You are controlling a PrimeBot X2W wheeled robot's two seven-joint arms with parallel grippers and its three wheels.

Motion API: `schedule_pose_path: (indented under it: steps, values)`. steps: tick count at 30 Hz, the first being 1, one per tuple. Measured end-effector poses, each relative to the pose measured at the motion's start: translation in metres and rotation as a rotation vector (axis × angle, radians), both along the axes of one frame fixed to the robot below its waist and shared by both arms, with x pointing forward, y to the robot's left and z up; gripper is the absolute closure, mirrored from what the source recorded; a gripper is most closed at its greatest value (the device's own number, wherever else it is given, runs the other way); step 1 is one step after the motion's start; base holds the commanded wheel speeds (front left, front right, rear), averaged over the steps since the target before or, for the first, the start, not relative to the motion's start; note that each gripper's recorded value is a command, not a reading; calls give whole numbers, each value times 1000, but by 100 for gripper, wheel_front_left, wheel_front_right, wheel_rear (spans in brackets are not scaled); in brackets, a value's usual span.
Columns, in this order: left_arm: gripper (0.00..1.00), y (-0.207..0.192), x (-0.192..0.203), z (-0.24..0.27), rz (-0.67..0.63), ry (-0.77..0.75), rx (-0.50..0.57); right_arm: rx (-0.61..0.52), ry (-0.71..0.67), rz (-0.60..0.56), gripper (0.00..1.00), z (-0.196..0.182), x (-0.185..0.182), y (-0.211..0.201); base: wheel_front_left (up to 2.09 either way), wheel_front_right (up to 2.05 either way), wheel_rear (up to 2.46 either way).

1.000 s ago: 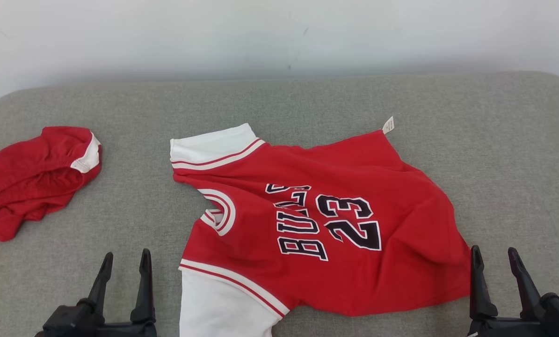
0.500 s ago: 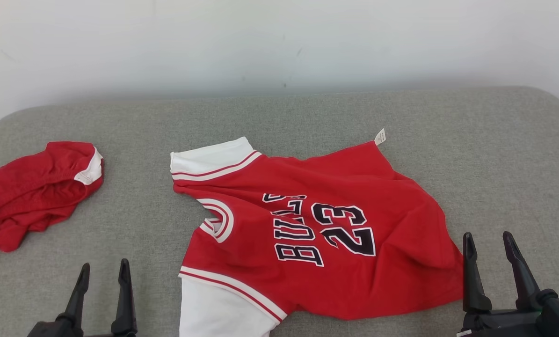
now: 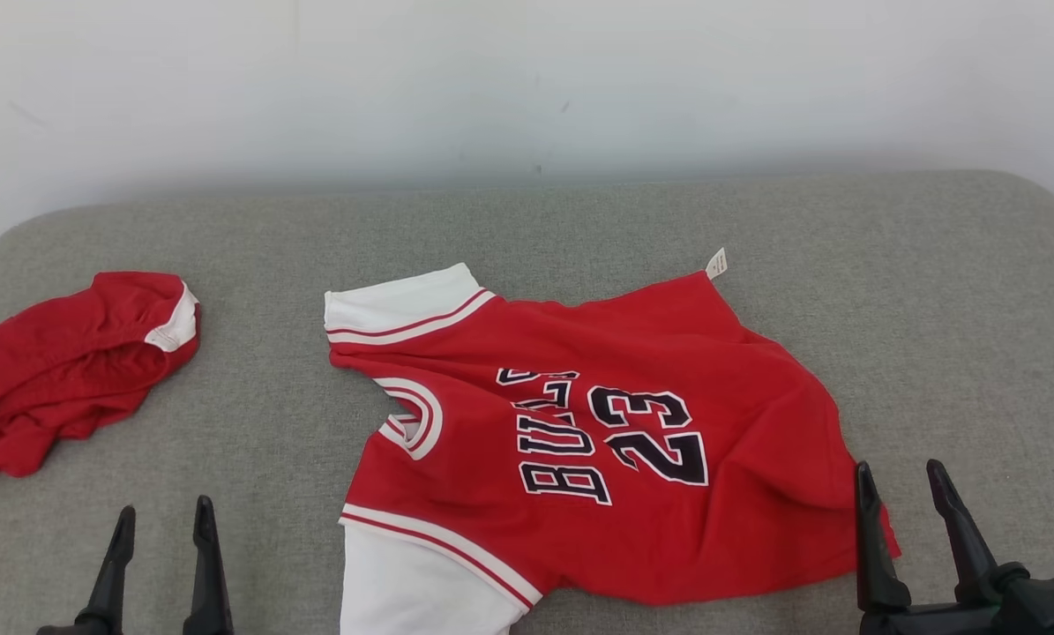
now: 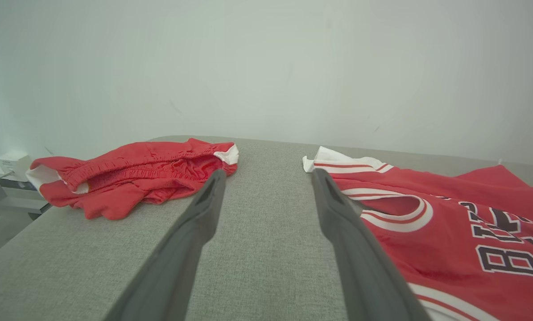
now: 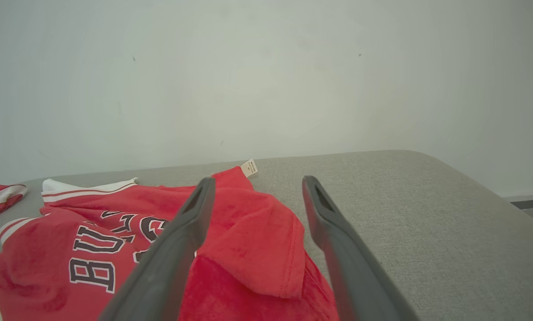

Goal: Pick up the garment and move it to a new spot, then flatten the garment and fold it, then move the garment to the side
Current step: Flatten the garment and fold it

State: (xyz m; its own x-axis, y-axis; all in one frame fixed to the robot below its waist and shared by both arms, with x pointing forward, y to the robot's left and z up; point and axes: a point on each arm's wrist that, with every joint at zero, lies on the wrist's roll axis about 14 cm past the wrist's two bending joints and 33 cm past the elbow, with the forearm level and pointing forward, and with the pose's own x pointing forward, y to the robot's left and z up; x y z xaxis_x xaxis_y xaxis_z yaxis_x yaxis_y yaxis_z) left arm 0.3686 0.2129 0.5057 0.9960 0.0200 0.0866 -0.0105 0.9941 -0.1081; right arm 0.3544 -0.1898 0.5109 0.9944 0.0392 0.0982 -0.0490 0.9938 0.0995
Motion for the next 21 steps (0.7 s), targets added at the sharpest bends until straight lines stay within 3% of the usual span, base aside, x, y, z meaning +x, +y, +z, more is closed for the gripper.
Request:
schedule_pose_path:
  steps: [21]
  values:
    - [0, -11, -7, 1, -83, 4, 27, 5, 26, 20, 0, -9, -1, 7, 0, 0, 0]
